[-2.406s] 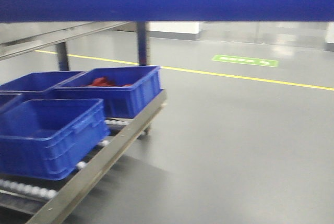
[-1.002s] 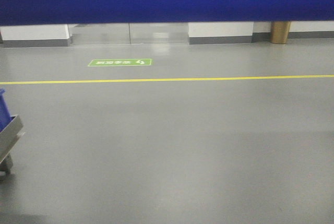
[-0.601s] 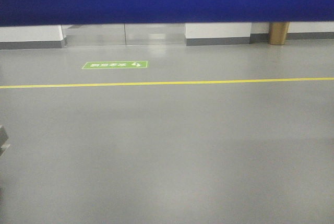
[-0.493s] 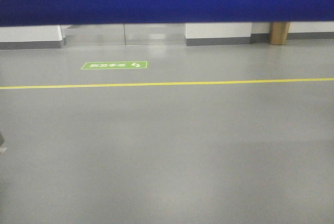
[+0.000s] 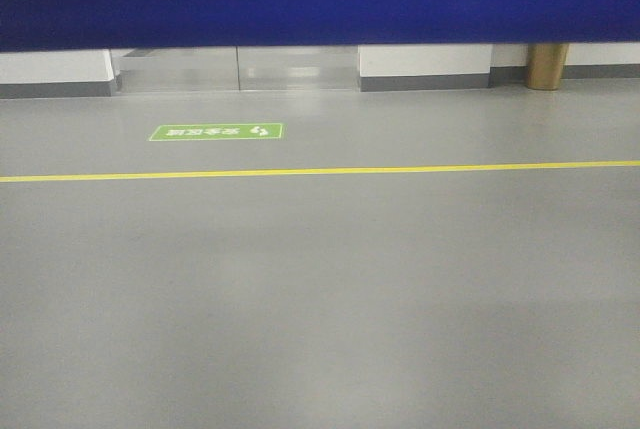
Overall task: Move blue bin to conveyor side
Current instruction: 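Drive across the floor carrying the bin in both grippers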
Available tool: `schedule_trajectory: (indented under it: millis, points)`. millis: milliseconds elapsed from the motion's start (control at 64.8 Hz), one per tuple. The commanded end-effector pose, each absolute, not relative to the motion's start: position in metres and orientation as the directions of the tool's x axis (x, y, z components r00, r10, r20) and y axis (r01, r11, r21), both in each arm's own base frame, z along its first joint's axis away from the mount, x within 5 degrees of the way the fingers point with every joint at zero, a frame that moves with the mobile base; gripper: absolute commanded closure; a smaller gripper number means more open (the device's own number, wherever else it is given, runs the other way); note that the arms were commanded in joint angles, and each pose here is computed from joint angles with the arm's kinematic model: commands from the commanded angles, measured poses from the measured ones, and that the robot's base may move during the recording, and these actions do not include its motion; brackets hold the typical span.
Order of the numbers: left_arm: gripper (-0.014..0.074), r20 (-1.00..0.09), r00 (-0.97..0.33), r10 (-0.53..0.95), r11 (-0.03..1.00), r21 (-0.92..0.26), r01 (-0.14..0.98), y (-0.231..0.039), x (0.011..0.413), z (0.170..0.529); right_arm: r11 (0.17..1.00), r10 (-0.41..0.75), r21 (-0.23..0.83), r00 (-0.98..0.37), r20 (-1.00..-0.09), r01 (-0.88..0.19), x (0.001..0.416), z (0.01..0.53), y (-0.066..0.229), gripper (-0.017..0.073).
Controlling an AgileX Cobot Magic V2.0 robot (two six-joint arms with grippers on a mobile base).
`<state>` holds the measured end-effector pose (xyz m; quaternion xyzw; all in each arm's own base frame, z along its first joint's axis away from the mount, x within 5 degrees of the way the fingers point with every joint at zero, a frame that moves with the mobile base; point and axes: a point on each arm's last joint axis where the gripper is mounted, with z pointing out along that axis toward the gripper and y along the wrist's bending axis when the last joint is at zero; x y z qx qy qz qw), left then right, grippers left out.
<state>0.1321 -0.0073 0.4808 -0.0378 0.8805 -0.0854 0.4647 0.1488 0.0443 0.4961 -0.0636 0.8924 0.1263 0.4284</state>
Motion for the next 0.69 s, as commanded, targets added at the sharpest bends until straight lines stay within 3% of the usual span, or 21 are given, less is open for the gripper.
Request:
schedule_trajectory:
  millis: [0, 679]
  points:
    - [0.0611, -0.880, -0.460, -0.120, 0.991, -0.135, -0.001, -0.0027, 0.1311, 0.4931, 0.976, -0.015, 0.098, -0.510, -0.860, -0.194, 0.1463, 0.5090, 0.0356, 0.0637]
    - [0.0611, -0.913, -0.388, -0.125, 0.991, -0.136, 0.001, -0.0020, 0.1343, 0.4995, 0.976, -0.015, 0.098, -0.508, -0.861, -0.194, 0.1464, 0.5091, 0.0356, 0.0637]
